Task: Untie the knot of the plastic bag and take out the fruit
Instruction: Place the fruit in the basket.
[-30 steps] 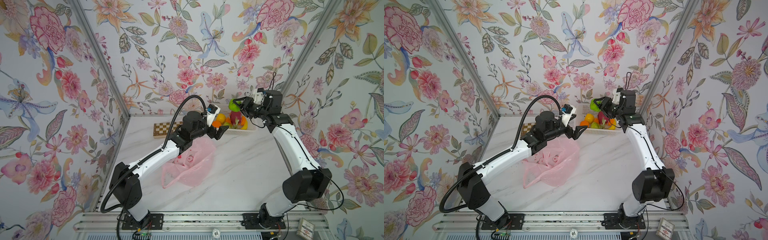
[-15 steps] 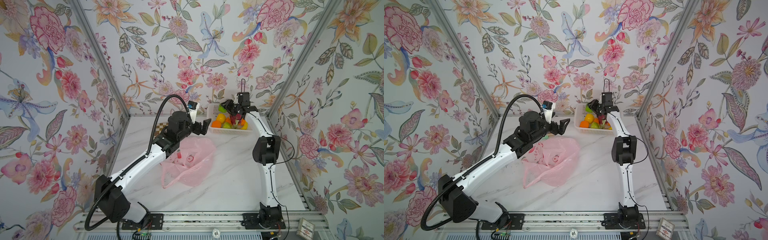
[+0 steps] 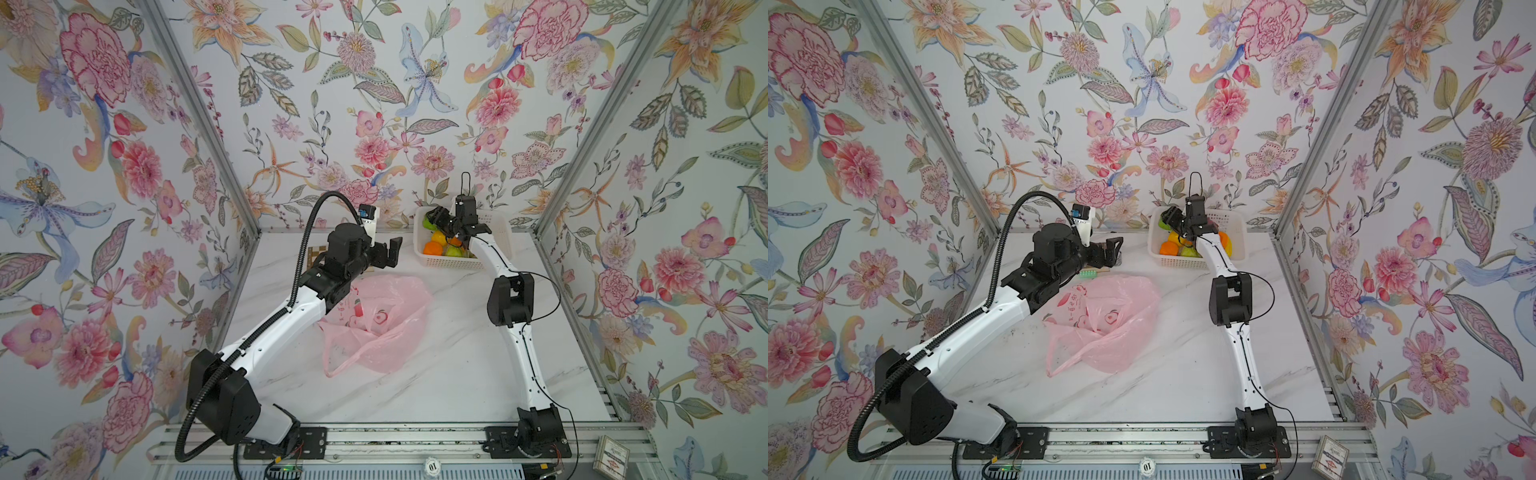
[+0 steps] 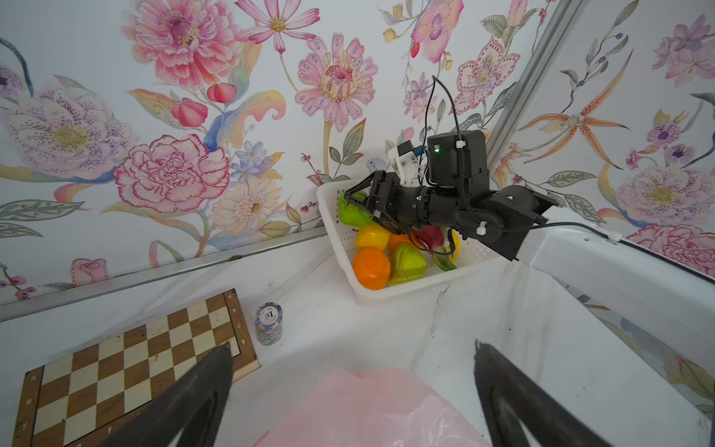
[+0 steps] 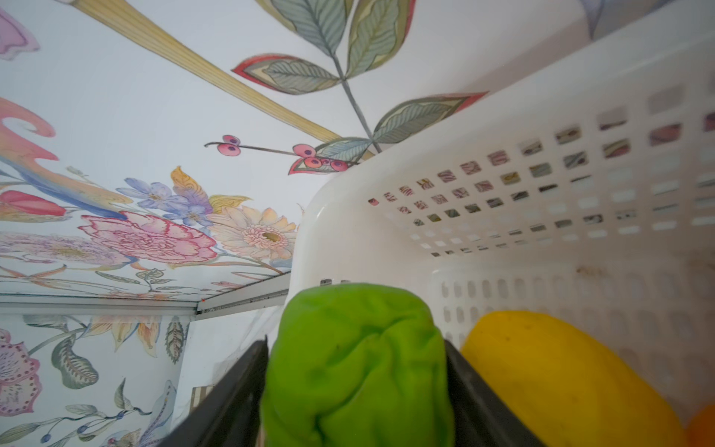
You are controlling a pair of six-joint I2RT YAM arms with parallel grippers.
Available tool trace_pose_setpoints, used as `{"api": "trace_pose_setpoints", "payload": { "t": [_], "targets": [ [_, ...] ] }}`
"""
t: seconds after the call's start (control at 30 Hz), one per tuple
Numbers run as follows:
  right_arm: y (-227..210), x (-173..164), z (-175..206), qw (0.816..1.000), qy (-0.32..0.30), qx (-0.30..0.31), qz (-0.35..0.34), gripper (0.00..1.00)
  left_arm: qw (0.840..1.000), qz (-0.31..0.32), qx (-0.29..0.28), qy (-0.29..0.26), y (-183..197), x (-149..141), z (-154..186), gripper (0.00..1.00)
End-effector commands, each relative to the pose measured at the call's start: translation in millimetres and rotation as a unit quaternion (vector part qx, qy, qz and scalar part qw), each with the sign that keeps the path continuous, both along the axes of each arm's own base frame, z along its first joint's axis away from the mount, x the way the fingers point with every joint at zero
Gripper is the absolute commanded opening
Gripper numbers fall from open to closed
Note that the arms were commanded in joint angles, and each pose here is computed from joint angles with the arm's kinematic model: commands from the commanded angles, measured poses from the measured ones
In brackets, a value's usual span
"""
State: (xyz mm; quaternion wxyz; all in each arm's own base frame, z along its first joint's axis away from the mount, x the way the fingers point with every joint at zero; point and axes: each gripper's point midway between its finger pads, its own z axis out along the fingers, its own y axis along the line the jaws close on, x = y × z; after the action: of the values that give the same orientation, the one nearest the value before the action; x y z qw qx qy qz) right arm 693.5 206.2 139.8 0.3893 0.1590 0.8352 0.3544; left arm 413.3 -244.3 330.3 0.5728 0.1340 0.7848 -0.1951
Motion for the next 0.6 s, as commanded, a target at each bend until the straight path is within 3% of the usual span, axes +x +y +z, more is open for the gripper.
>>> {"api": "trace_pose_setpoints", "payload": {
  "t": [0.0,0.27,0.4,0.5,0.57],
  "targets": [
    [-12,5,35,0.999,-0.035,-0.003,-0.008,0.76,0.999,0.044,-0.012,-0.004,25,4,4,0.99],
    [-45,-28,120,0.999,-0.051,-0.003,0.016,0.85,0.985,0.17,-0.009,-0.01,98,10,-18,0.99],
    [-84,-69,155,0.998,-0.057,-0.037,-0.003,0.87,0.961,0.275,-0.016,-0.017,165,-4,-40,0.99],
    [-121,-106,170,0.993,-0.082,-0.074,-0.036,0.89,0.938,0.345,0.026,-0.021,208,-22,-61,0.99],
    [-151,-132,161,0.988,-0.085,-0.101,-0.075,0.9,0.926,0.374,0.059,-0.016,227,-35,-81,0.99]
  ]
}}
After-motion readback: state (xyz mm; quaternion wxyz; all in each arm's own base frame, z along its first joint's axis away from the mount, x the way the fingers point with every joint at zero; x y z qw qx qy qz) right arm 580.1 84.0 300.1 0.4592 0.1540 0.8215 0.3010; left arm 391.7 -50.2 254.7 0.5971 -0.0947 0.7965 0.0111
